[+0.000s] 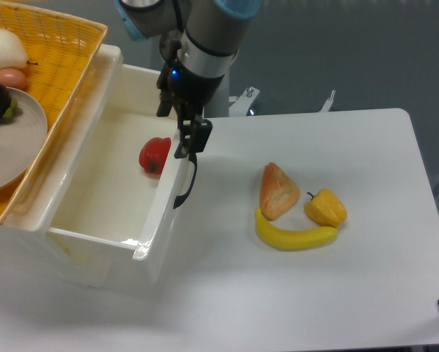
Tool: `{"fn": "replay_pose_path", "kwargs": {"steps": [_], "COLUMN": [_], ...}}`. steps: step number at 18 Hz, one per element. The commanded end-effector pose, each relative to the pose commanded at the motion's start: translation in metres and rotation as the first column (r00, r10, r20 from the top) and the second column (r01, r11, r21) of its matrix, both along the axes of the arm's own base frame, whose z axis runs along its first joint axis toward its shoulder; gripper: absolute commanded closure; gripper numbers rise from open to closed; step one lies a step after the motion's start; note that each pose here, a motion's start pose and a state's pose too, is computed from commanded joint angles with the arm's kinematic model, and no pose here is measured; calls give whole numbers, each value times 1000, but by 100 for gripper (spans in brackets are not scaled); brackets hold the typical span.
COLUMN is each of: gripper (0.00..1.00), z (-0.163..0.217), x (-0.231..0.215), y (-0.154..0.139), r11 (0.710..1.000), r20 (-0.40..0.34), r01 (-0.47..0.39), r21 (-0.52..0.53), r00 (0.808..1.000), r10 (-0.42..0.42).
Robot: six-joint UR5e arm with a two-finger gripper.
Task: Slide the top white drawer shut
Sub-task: 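Raise the gripper away from the drawer and move it over the bread slice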
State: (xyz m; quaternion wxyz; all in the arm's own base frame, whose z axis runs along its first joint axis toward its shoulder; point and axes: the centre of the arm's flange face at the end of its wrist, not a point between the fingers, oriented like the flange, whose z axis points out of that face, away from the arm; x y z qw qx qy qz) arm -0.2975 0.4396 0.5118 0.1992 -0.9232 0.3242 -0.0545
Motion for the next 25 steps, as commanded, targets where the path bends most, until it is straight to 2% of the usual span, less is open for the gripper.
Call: {"fn": "replay_pose_path", "kwargs": {"steps": [4,10,14,19,21,25], "gripper": [0,0,0,0,0,0], "z": [2,0,-6,-10,-10,-12], "x": [-25,-42,-45,-55,-64,-81], "y": [-24,-37,-42,-49,-56,-71], "r11": [998,990,955,937,921,859], "r20": [-19,-7,-1,-51,-53,-36], "r01": [-64,-140,-275,-308,-355,-479], "r21": [-19,-31,-108,-161,-161,-179], "r00": [998,990,961,951,935,876], "r10": [63,139,276,304,351,481]}}
